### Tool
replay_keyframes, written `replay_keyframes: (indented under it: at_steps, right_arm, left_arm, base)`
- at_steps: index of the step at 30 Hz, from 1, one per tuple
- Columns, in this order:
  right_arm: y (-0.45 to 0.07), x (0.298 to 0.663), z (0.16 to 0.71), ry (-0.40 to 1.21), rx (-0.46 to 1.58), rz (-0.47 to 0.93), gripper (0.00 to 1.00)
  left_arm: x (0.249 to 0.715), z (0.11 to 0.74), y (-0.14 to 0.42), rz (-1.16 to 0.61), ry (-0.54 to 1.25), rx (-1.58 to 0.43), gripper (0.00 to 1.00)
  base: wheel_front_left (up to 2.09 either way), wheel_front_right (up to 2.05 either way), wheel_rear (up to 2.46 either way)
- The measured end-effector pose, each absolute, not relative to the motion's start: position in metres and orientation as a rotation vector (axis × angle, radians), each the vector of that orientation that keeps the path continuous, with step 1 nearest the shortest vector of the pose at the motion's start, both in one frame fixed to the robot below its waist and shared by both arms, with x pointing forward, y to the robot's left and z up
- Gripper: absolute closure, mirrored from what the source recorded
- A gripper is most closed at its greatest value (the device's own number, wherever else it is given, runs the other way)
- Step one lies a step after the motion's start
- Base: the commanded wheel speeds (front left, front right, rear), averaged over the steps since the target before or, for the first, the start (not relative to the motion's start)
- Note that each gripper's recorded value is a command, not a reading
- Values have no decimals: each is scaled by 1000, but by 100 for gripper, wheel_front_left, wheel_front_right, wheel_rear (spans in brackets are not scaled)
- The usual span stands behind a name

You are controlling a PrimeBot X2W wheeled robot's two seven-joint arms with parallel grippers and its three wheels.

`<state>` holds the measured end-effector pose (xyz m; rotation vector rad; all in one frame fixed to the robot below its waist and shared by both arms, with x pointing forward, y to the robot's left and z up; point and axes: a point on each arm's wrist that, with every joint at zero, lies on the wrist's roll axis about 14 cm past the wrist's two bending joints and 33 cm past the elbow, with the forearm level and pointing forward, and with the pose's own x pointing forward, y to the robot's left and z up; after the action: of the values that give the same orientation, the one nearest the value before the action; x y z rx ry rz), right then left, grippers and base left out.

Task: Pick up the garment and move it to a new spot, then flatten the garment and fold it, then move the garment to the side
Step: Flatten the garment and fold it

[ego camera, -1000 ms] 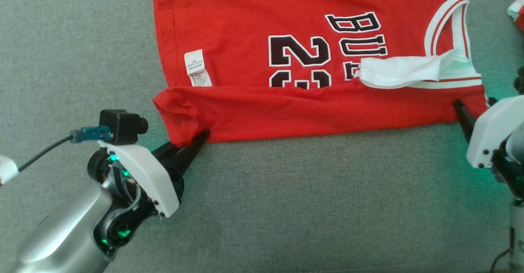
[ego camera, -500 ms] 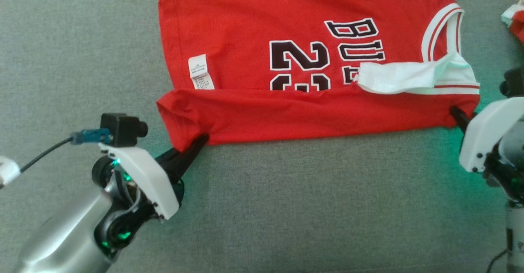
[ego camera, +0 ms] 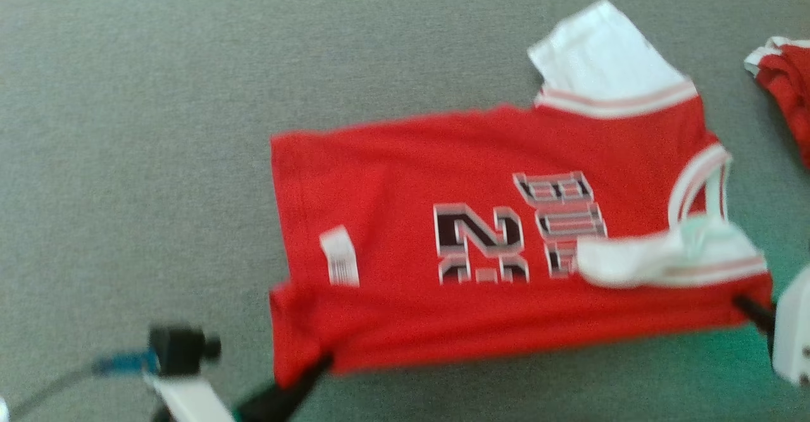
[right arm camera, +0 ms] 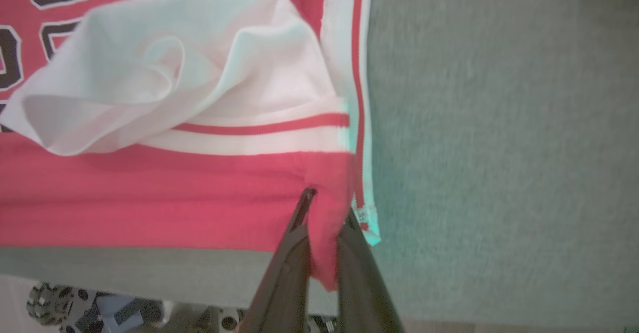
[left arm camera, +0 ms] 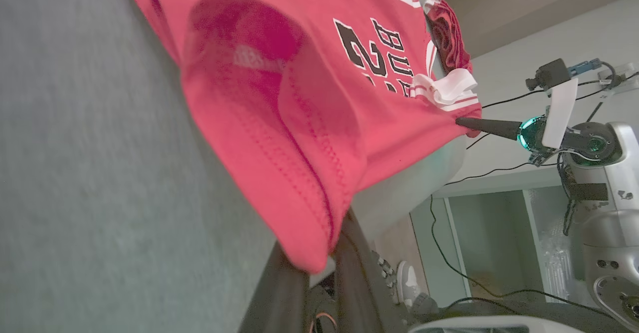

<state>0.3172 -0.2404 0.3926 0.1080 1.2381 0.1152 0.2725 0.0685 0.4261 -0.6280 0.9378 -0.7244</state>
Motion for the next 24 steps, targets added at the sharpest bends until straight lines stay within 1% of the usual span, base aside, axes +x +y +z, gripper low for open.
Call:
replay_keyframes:
  at_steps: [1,2,3,4,5,6,7,8,12,15,16,17,19,21,24]
  right_arm:
    - [-240,317,393,1238,108,115,100]
    - [-241,308,390,1267,103,119,81]
    - [-241,301,387,1294,95,122,57]
    - [-241,295,385,1313,87,125,0]
    - [-241,291,383,1326,81,129,0]
    - [-241,289,382,1330,72,128,0]
    - [-241,291,382,1321,66,129,0]
    - [-240,294,383,1305,59,130,0]
    - [-241,311,399,1209,21,141,0]
    - [-243,339,424,1075,9,136,0]
    - [-241,353,433,1022,0,139,0]
    - [-241,387,451,909,-29,129,0]
    - [-240,426,469,803,-65,114,0]
    - [-231,462,475,748,-89,119,0]
    - [-215,502,457,766,-139,133,0]
  left_arm:
    - [272,426,68,-724,938,-628,100]
    - [261,423,68,-710,962,-646,100]
    - [251,419,68,-688,983,-663,100]
    - [245,416,69,-666,996,-676,100]
    - [242,412,70,-645,1001,-677,86]
    - [241,408,71,-628,1003,-665,65]
    - [241,405,73,-616,1001,-651,53]
    - [242,402,75,-602,1001,-640,0]
    - [244,394,85,-548,994,-599,0]
    - [259,390,107,-485,955,-529,0]
    - [267,389,119,-451,935,-495,0]
    - [286,388,138,-395,898,-432,0]
    - [314,392,149,-370,833,-363,0]
    - [351,400,149,-376,754,-318,0]
    - [398,411,128,-417,670,-344,0]
  base:
    - [0,0,0]
    - [0,0,0]
    - [0,0,0]
    - [0,0,0]
    - [0,0,0]
    - [0,0,0]
    - [0,0,0]
    - [0,0,0]
    - [0,0,0]
    - [0,0,0]
    - [0,0,0]
    - [0,0,0]
    - [0,0,0]
    - [0,0,0]
    - [0,0,0]
